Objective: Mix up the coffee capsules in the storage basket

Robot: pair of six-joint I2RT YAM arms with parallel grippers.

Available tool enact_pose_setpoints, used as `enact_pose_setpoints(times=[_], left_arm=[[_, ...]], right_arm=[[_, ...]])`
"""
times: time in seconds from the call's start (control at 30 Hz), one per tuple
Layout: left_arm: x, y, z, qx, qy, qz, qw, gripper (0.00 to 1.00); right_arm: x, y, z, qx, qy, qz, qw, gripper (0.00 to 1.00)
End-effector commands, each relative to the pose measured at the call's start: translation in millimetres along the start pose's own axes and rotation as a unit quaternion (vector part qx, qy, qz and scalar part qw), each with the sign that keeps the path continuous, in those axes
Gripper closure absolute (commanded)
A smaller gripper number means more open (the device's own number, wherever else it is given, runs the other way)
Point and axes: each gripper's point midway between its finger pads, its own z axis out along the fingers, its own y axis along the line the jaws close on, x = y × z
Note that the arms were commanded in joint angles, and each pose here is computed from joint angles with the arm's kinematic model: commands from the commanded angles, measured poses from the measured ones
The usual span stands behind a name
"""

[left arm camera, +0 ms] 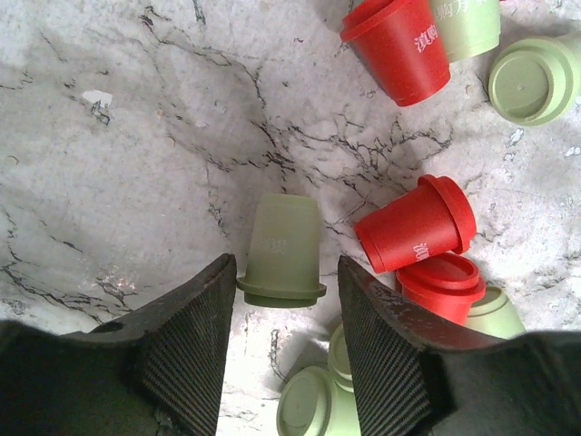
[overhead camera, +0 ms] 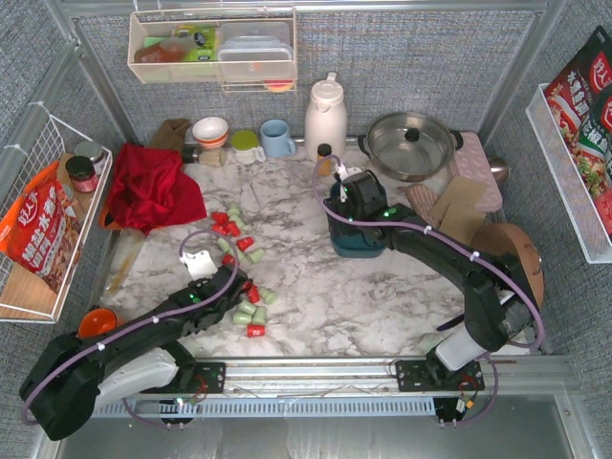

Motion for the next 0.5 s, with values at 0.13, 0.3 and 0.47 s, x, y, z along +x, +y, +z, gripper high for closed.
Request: enact_pose_setpoints(times=[0.13,0.3,0.47], left_arm=[[0.6,1.9,-3.1,0.007,0.002,0.003,1.0,0.45],[1.1,2.7,-1.9,0.0,0.004,0.006,1.0,0.43],[1.9,2.9,1.2,-0.016,0.009,0.013,1.0,0.4]], right_arm=[[-0.5,2.9,-1.2,-0.004,0.004,-0.007,1.0,0.27],[-0.1,2.8,-1.0,-0.002,0.006,-0.01,1.0,0.27],[0.7,3.1,-0.1,-0.002,0.007,-0.011,1.0,0.27]])
